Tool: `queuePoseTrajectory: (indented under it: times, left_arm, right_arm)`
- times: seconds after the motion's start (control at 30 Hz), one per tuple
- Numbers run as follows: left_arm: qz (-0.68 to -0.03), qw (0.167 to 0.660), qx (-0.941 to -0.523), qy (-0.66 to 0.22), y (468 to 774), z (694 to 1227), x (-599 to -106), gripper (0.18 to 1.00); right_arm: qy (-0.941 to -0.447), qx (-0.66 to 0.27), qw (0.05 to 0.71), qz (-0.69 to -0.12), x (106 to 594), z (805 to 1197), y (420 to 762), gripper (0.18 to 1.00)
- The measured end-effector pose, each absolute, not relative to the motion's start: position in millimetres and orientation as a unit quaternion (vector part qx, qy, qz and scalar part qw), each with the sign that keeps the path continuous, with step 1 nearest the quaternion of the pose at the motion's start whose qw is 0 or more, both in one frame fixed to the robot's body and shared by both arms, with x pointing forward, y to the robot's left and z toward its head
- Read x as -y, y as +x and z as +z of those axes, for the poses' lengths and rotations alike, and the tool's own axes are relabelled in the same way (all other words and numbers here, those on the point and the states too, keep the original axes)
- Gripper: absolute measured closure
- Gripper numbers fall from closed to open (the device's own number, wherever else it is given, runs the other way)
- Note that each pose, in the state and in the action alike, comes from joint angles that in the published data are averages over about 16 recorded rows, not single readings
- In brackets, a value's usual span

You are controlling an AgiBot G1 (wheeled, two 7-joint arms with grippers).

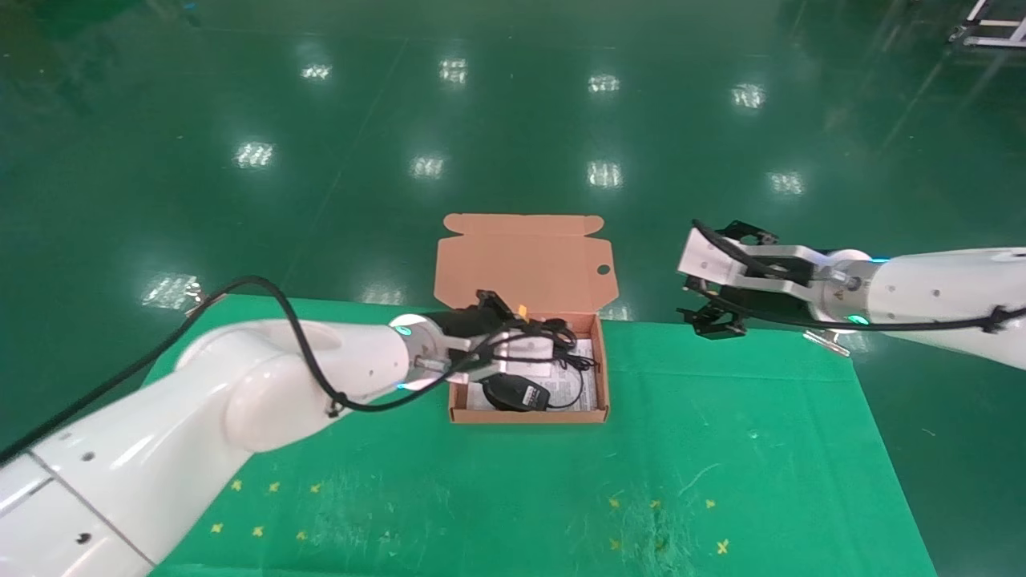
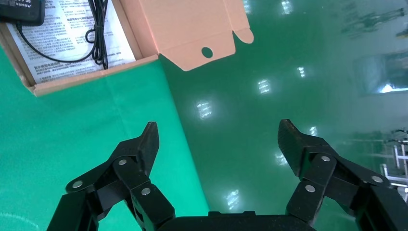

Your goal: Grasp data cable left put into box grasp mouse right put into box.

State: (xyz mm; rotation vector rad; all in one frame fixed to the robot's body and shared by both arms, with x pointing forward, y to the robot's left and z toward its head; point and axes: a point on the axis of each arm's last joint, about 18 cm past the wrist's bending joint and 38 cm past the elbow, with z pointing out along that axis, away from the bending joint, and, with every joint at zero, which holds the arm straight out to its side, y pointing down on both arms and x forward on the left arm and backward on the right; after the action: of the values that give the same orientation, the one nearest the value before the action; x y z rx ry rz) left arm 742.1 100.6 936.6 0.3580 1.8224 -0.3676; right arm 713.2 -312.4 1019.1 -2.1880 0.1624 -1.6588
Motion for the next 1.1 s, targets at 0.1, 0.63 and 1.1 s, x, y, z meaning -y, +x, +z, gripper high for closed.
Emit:
queuePoseTrajectory:
  times: [0.1, 0.63, 1.1]
  left_arm:
    - [-0.164, 0.58, -0.781, 0.16, 743, 928, -94, 0.923]
    - [-0.176, 0.573, -0.782, 0.17, 743, 914, -84, 0.91]
    - [-0.195, 0.61, -0.755, 0.142, 744, 967, -104, 0.779]
  right_arm:
    - [-0.779, -0.061, 0.191, -0.594, 318, 1021, 705, 0.305]
    - [-0.775, -0.066, 0.182, -0.602, 329, 1024, 686, 0.181]
    - [-0.763, -0.055, 0.18, -0.619, 325, 1043, 686, 0.178]
